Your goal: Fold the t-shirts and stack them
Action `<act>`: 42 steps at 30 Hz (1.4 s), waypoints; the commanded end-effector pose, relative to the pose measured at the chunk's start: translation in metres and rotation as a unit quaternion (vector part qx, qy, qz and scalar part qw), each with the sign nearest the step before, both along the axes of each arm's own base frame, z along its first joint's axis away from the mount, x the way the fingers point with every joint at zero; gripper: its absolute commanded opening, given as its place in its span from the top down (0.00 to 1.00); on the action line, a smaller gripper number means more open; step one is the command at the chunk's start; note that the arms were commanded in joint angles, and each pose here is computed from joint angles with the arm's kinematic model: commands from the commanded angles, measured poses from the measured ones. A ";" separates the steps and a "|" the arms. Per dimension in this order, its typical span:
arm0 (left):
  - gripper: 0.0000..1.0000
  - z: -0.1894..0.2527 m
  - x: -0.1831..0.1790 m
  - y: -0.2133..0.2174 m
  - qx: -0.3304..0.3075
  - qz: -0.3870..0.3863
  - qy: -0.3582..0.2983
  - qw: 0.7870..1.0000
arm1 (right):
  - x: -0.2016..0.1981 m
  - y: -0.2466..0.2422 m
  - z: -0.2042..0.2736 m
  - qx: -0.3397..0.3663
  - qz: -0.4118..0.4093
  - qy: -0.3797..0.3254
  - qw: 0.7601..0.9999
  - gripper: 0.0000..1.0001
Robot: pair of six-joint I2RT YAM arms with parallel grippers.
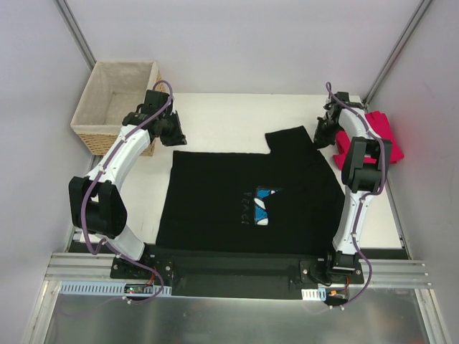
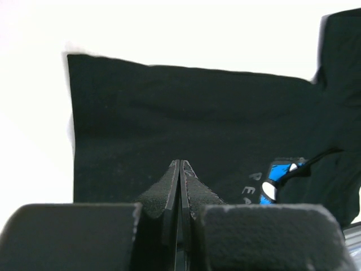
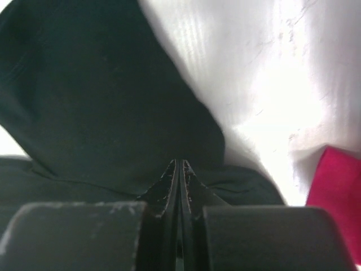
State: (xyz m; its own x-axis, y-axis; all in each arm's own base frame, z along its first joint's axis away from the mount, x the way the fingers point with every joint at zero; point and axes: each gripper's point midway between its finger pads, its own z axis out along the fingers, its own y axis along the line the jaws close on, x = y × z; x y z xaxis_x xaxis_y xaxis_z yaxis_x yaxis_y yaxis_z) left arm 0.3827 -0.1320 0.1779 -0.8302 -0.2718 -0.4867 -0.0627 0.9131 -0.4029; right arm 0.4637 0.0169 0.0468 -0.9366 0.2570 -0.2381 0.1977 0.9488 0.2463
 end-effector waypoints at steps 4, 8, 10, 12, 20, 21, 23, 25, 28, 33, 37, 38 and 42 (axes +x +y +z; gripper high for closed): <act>1.00 0.037 -0.001 -0.003 -0.031 0.003 -0.029 0.999 | -0.005 -0.014 -0.004 -0.039 -0.006 0.053 0.998 0.99; 1.00 0.036 -0.005 -0.003 -0.032 0.004 -0.023 0.999 | -0.004 -0.014 -0.012 -0.045 -0.009 0.073 0.996 0.99; 1.00 0.038 -0.006 -0.003 -0.035 0.006 -0.024 0.999 | -0.001 -0.012 -0.021 -0.041 -0.009 0.082 0.996 0.99; 1.00 0.039 -0.006 -0.004 -0.040 0.007 -0.023 0.999 | 0.006 -0.009 -0.024 -0.031 -0.006 0.079 0.996 0.99; 1.00 0.043 -0.015 -0.002 -0.039 0.008 -0.023 0.999 | 0.039 0.001 -0.017 -0.004 -0.013 0.021 1.000 0.99; 1.00 0.041 -0.016 -0.002 -0.040 0.008 -0.019 0.999 | 0.042 0.003 -0.015 0.002 -0.015 0.018 1.000 0.99; 1.00 0.040 -0.018 -0.002 -0.039 0.008 -0.016 0.999 | 0.046 0.004 -0.018 0.007 -0.016 0.015 1.000 0.99; 1.00 0.041 -0.018 -0.002 -0.041 0.008 -0.014 0.999 | 0.055 0.009 -0.019 0.021 -0.019 0.002 1.000 0.99; 1.00 0.045 -0.018 -0.003 -0.044 0.010 -0.016 0.999 | 0.064 0.012 -0.020 0.032 -0.019 -0.014 0.999 0.99; 1.00 0.043 -0.016 -0.002 -0.036 0.011 -0.013 0.999 | 0.067 0.014 -0.019 0.041 -0.029 -0.016 0.999 0.99; 0.99 0.033 -0.011 0.006 -0.012 0.017 -0.007 1.000 | 0.061 0.008 0.003 0.026 -0.028 -0.046 0.998 0.98; 0.99 0.033 -0.007 0.007 -0.005 0.018 -0.010 1.000 | 0.062 0.007 0.011 0.025 -0.027 -0.059 0.998 0.97; 0.96 0.035 0.001 0.014 0.015 0.023 -0.015 1.000 | 0.066 -0.010 0.058 0.001 -0.044 -0.102 0.994 0.96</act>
State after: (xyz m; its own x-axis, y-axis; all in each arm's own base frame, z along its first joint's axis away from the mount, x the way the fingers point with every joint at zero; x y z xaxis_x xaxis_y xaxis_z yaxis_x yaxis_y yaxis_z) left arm 0.3713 -0.1323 0.2013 -0.8283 -0.3003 -0.4731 -0.0837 0.9011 -0.4255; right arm 0.5100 0.0236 0.0298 -0.9154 0.3218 -0.2420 0.2439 0.9214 0.3027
